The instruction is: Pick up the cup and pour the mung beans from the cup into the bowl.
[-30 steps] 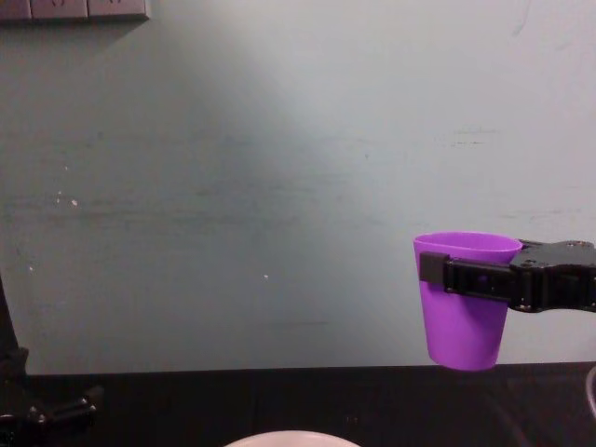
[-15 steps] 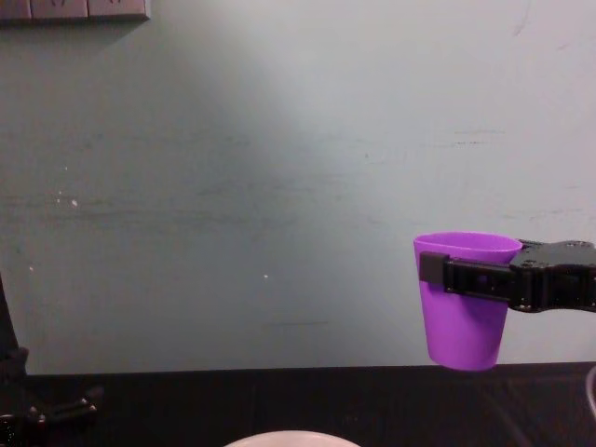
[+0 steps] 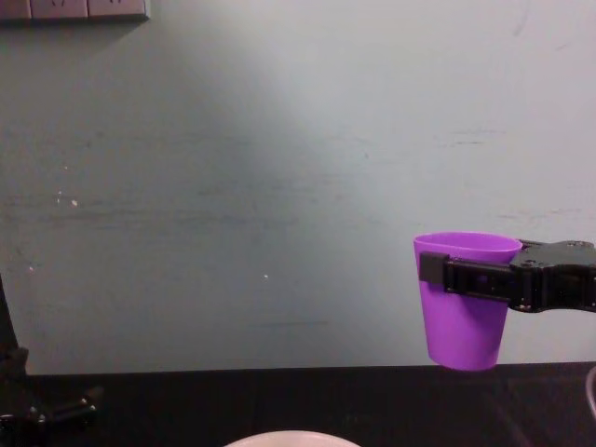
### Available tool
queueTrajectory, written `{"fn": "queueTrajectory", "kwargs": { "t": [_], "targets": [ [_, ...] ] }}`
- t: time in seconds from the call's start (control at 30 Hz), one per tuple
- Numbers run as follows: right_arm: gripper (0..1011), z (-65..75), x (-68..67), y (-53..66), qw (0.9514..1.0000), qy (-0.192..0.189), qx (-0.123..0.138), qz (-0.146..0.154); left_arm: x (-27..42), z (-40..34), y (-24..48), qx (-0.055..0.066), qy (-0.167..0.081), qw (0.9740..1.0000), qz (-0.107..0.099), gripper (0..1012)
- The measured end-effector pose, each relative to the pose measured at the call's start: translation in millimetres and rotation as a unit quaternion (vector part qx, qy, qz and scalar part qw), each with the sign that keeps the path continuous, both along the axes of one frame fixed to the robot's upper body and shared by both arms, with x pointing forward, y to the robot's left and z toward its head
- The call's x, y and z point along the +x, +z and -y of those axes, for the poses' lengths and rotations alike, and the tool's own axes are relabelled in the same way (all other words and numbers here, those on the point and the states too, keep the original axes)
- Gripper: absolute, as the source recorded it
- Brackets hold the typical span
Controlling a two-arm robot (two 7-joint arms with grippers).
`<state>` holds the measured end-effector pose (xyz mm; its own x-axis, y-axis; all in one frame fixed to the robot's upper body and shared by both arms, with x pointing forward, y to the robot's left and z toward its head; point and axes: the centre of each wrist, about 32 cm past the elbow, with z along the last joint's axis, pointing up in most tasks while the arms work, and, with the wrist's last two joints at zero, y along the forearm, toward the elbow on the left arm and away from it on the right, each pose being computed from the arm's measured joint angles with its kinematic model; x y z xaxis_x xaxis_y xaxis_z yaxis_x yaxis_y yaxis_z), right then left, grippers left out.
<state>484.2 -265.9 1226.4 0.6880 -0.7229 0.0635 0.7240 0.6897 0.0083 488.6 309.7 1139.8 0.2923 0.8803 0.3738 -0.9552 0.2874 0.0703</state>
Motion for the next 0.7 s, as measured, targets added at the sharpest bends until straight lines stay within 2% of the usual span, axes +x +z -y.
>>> {"fn": "queueTrajectory", "kwargs": {
  "t": [0.7],
  "targets": [
    [724, 0.0, 0.0, 0.0, 1.0000, 0.000, 0.000, 0.000, 0.0, 0.0, 0.0, 0.000, 0.000, 1.0000, 0.000, 1000]
  ]
}}
